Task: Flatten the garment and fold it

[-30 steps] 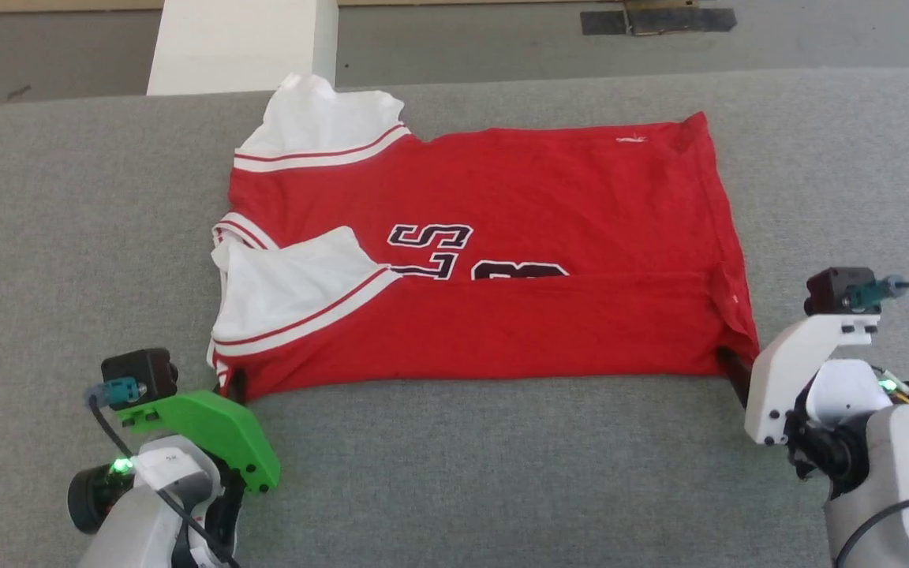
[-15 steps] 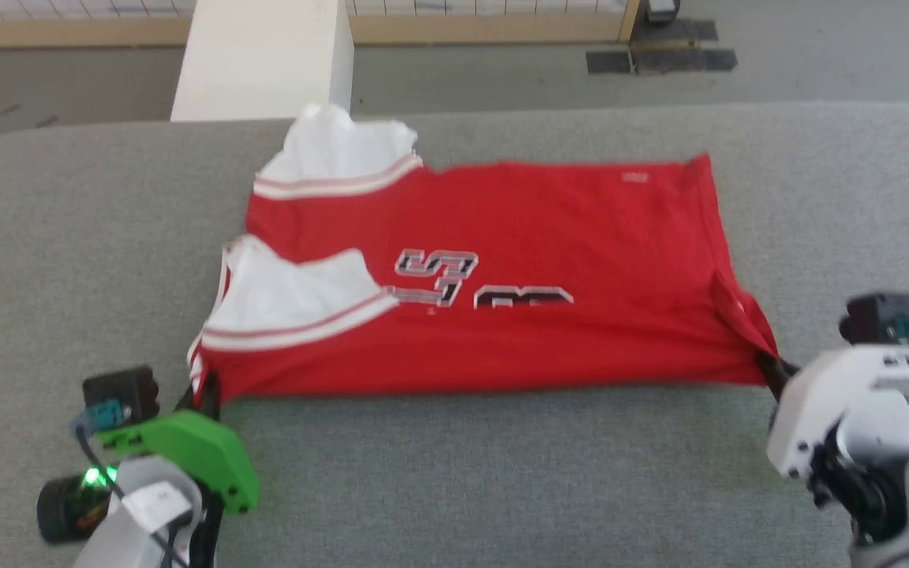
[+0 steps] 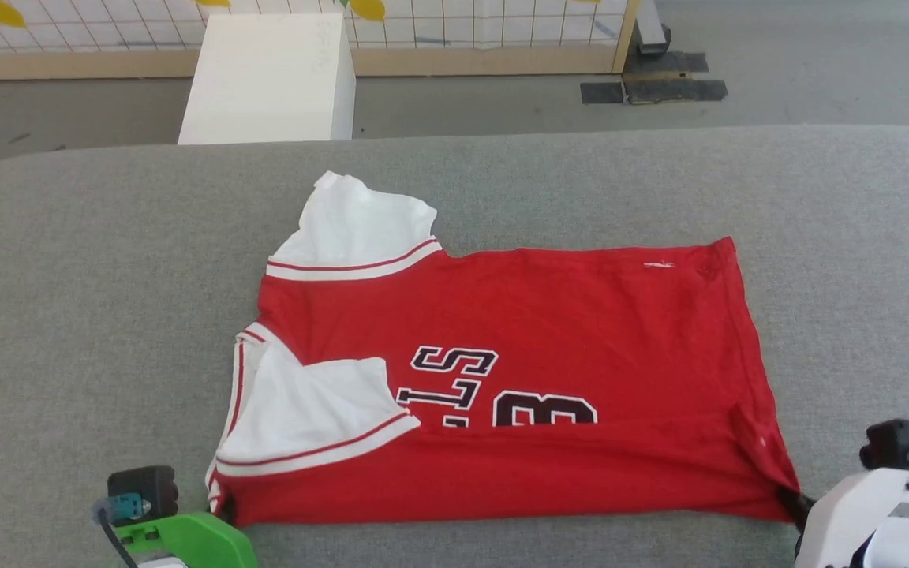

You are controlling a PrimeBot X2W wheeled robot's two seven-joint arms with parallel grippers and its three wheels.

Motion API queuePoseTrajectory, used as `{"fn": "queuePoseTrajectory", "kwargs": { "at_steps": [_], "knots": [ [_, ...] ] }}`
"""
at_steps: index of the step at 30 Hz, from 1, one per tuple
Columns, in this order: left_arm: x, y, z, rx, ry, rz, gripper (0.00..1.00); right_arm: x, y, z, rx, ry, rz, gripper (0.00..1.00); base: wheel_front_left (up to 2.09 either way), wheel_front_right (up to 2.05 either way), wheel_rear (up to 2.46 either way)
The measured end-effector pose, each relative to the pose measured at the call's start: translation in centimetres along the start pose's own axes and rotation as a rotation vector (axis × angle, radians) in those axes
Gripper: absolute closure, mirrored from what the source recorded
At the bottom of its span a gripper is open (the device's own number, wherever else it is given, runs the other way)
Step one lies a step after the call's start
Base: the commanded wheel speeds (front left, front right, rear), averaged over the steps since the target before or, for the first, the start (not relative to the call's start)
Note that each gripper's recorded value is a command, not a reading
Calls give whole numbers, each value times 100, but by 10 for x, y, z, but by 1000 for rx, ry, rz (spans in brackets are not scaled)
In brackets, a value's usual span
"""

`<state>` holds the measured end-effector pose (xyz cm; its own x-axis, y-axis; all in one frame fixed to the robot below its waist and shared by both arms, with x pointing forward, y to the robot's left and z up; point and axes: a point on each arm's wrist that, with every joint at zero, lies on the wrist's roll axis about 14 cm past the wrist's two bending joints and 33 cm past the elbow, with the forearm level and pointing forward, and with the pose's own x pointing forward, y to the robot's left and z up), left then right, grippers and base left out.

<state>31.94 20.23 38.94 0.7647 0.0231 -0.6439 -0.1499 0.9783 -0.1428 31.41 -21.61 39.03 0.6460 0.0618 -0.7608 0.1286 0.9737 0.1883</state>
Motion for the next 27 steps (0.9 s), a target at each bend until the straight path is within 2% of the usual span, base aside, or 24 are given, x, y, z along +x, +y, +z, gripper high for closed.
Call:
{"fn": "queuePoseTrajectory", "kwargs": {
  "at_steps": [6,7,8,9,10,17,21,27],
  "knots": [
    [6,-1,-17,-22,40,-3,100,13,-4,-22,35,25,-1,100,0,0,0],
    [7,-1,-18,-26,38,-6,100,13,-4,-22,41,16,1,91,0,0,0],
    [7,-2,-18,-31,36,-11,59,14,-3,-21,49,0,5,71,0,0,0],
    [7,-1,-19,-39,33,-12,16,14,-2,-20,59,-19,12,22,0,0,0],
    [7,-1,-20,-40,29,-12,0,14,-1,-18,63,-36,17,0,0,0,0],
    [2,-6,4,-63,-107,-29,0,0,8,22,31,-292,37,0,0,0,0],
    [-2,-9,44,-6,-294,-39,0,-13,20,49,-10,-459,60,0,0,0,0],
    [7,-34,116,134,-523,-138,0,-22,35,77,-75,-651,80,0,0,0,0]
  ]
}}
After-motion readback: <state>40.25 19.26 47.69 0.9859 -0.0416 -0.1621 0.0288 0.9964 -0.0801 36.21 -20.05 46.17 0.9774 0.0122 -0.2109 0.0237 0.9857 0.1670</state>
